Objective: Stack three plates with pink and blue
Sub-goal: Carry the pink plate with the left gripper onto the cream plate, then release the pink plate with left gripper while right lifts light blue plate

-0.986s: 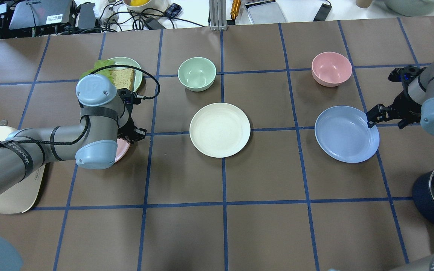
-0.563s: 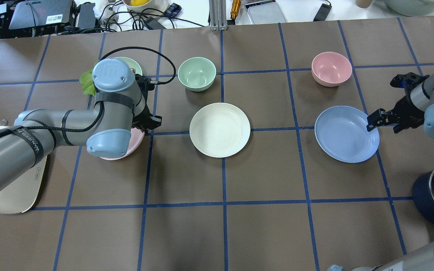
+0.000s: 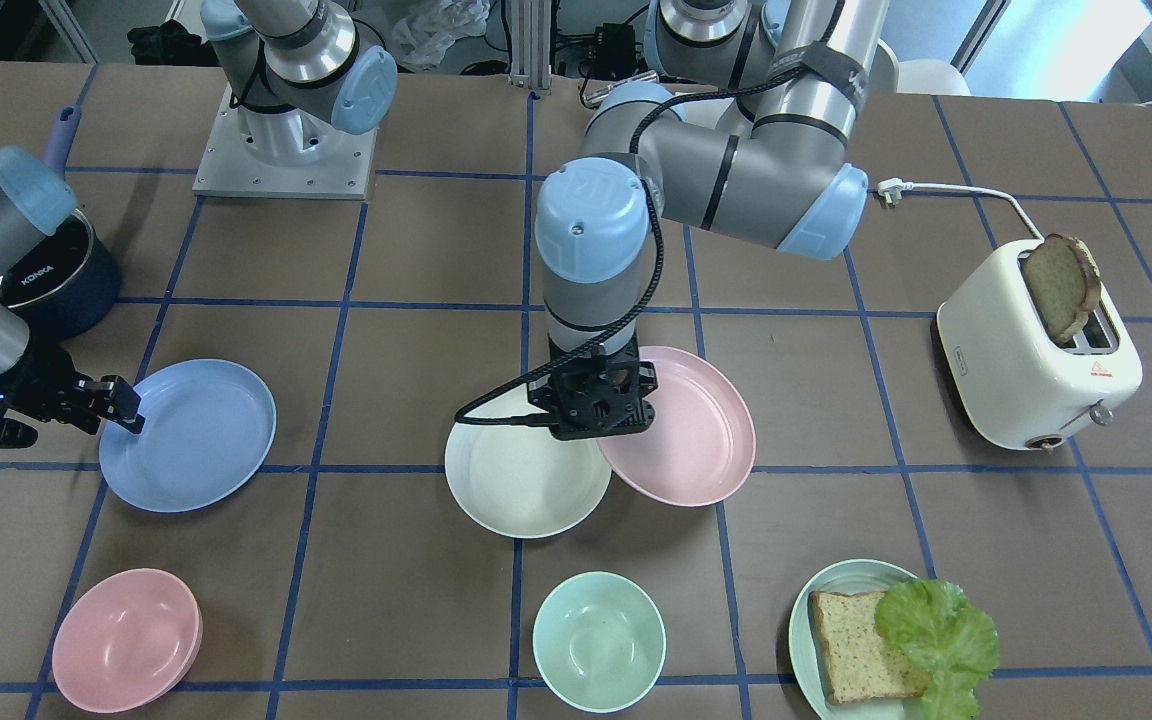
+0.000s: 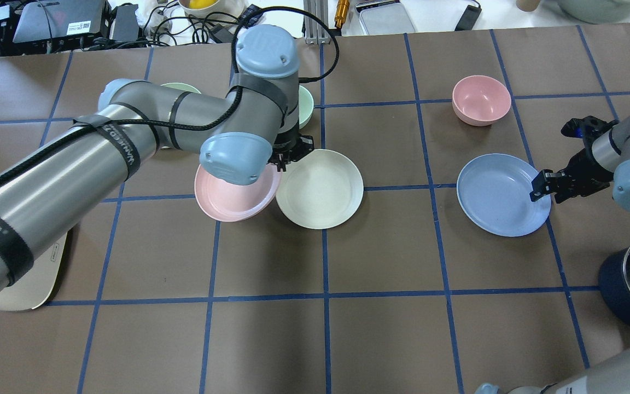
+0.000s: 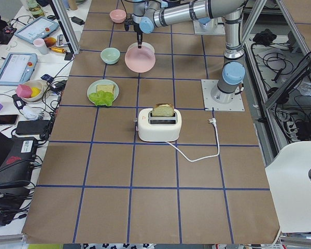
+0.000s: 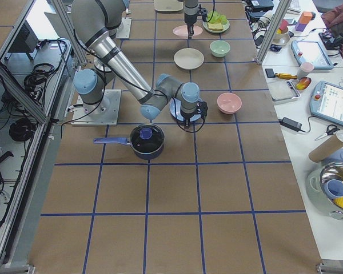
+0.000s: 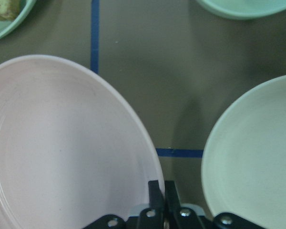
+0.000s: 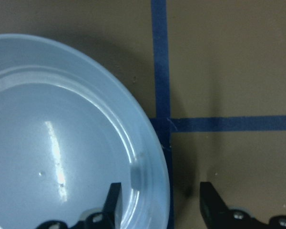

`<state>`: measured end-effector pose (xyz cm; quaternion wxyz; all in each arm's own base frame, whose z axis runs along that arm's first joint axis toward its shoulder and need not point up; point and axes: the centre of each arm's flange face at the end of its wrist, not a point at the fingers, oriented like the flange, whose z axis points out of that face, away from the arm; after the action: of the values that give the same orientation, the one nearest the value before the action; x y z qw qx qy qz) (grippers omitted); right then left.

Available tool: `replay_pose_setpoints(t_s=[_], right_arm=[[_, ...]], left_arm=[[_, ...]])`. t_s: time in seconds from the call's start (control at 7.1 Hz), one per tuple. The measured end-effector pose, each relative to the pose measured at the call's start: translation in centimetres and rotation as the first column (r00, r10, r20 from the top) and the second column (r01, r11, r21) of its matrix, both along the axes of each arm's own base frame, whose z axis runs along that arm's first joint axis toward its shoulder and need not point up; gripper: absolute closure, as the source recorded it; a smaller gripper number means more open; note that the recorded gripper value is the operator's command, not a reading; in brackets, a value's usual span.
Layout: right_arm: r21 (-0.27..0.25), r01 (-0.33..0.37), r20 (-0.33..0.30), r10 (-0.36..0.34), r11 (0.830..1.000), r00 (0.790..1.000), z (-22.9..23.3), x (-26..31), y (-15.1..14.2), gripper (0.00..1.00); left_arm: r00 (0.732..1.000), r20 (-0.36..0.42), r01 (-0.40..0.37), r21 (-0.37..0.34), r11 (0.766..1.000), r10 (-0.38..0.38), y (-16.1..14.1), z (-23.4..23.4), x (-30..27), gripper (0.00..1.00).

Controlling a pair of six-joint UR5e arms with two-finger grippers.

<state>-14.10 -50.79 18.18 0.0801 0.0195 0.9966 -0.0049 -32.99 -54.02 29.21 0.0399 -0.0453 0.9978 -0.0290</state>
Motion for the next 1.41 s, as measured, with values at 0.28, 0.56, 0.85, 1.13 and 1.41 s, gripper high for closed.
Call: replay_pose_setpoints(t_s=[0.28,0.56,0.85,1.13,1.41], right_arm=[[0.008,-0.001,0.003,0.001,1.000,1.000,-0.1,0.0,0.1,1.00],[0.011,0.000,0.003,0.000,1.000,1.000,0.2,0.1,0.2,1.00],[0.003,0.002,-0.001,-0.002,1.000,1.000,1.9,-0.3,-0.4,1.00],[-0.011,0.004,-0.007,-0.004,1.000,1.000,4.6,-1.1,-1.9,1.00],[-0.035,0.006,-0.004,-0.006,0.999,1.000,6.9,-1.4,-3.3,1.00]], left_arm=[[0.998,-0.003,0.056,-0.004,0.998,-0.056,0.7,-1.2,-6.5,1.00],[0.996,-0.003,0.086,-0.012,0.996,-0.086,1.6,-3.0,-11.5,1.00],[0.995,-0.007,0.098,-0.029,0.995,-0.098,1.2,-3.7,-13.6,0.68],[0.995,-0.001,0.105,-0.021,0.994,-0.105,1.2,-5.1,-14.1,0.00],[0.994,-0.007,0.108,-0.027,0.994,-0.108,0.9,-4.5,-13.7,0.00]])
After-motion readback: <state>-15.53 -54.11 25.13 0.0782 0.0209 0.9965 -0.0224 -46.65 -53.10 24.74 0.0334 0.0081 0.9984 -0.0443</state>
